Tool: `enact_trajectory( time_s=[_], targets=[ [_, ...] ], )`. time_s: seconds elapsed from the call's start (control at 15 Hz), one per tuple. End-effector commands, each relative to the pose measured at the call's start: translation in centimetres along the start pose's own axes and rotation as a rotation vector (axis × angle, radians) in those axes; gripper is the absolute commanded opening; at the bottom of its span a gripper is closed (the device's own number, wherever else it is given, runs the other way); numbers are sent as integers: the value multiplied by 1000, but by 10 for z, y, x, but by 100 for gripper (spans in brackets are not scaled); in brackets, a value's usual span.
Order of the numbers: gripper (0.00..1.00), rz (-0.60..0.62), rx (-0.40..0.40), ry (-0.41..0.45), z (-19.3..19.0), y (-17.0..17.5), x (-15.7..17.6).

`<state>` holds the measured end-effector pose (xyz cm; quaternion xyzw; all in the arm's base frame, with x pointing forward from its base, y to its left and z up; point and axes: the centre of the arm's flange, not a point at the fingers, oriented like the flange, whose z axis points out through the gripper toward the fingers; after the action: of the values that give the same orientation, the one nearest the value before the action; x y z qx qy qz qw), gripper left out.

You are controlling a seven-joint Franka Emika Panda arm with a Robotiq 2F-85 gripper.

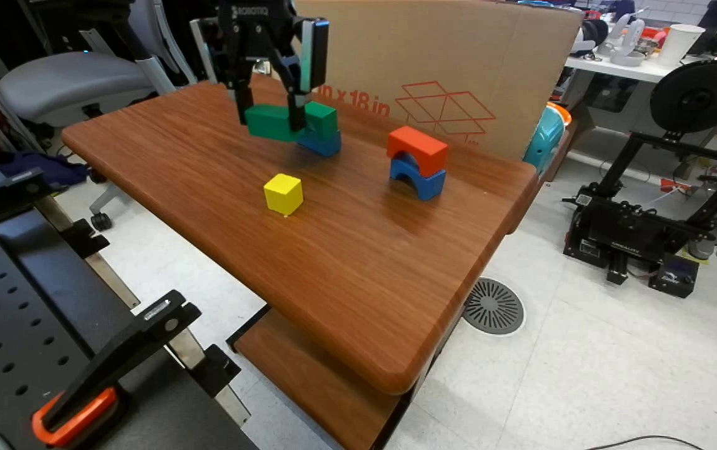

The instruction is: Put the right green block on the table

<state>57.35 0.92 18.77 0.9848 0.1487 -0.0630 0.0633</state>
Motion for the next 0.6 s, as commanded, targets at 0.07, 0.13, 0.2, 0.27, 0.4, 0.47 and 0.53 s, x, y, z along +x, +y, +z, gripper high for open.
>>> enact_trajectory(
  time_s=[0.07,0.13,0.2,0.27,0.4,0.47,0.53],
  targets=[
    [42,-48,-39,-28,11,-29,-22],
    [42,-52,-41,-37,14,-30,-24],
    [42,-52,-39,-46,17,-29,-25],
    [42,-51,-35,-52,20,-28,-26],
    [42,-46,-22,-64,25,-23,-25],
    [42,-44,-18,-67,27,-21,-23],
    [42,-42,-15,-69,28,-20,-21]
  ],
)
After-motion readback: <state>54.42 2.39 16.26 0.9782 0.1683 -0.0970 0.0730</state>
